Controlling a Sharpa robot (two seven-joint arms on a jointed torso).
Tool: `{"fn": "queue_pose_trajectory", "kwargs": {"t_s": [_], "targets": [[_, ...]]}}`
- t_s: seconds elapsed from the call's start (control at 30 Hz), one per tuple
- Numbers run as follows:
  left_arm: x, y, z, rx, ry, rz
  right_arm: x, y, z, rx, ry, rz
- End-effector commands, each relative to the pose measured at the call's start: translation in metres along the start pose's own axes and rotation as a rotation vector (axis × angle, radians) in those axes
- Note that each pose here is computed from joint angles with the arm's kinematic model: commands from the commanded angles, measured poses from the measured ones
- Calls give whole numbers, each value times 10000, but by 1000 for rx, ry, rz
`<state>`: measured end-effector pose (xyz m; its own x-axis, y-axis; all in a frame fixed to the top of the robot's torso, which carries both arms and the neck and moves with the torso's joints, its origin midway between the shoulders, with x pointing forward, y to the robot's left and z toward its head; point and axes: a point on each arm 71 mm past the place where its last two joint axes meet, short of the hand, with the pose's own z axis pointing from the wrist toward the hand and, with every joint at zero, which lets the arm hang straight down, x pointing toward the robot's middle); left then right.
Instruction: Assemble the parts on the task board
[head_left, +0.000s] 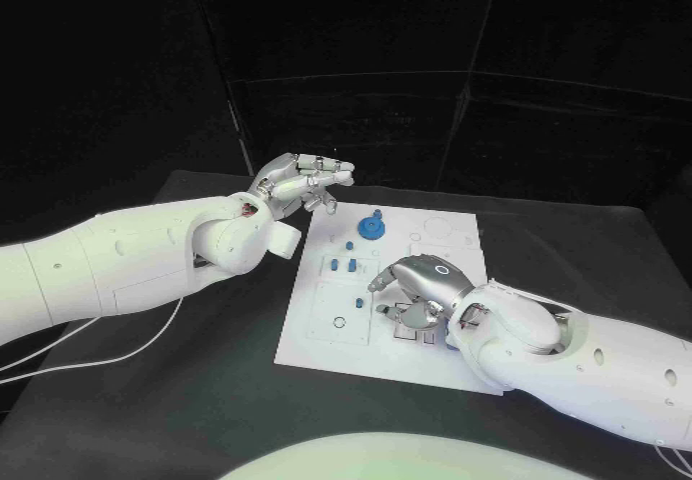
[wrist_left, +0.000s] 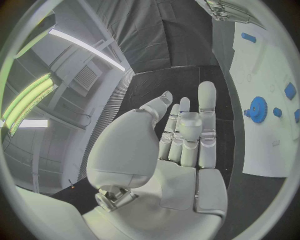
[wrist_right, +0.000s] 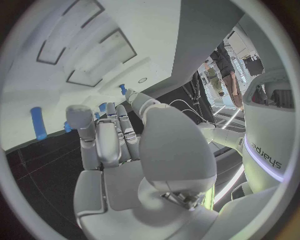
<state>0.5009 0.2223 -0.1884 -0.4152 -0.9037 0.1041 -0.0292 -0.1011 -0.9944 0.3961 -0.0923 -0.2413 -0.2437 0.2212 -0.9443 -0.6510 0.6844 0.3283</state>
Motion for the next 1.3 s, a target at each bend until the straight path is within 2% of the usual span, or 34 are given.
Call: {"fn": "queue_pose_trajectory", "kwargs": {"t_s": [0.03,0.17,0.27,0.5,0.67,0.8,1.13,1.3], "targets": [[7,-8,4,1,12,-8,-163,-18,-10,16,-94,33],[7,-7,5,0,12,-9,-312,-77,-23,36,-124,39],[8,-6,5,0,13,-9,-440,-160,-40,69,-119,27],[7,-5,3,0,13,-9,-636,-408,-139,163,1,-78],[7,-4,4,-2,14,-9,-653,-538,-197,219,81,-122],[8,-2,7,-3,14,-9,-640,-587,-204,238,125,-139],[16,0,10,-5,17,-10,-597,-651,-138,257,167,-153],[18,1,11,-5,18,-11,-578,-664,-78,256,165,-154]]}}
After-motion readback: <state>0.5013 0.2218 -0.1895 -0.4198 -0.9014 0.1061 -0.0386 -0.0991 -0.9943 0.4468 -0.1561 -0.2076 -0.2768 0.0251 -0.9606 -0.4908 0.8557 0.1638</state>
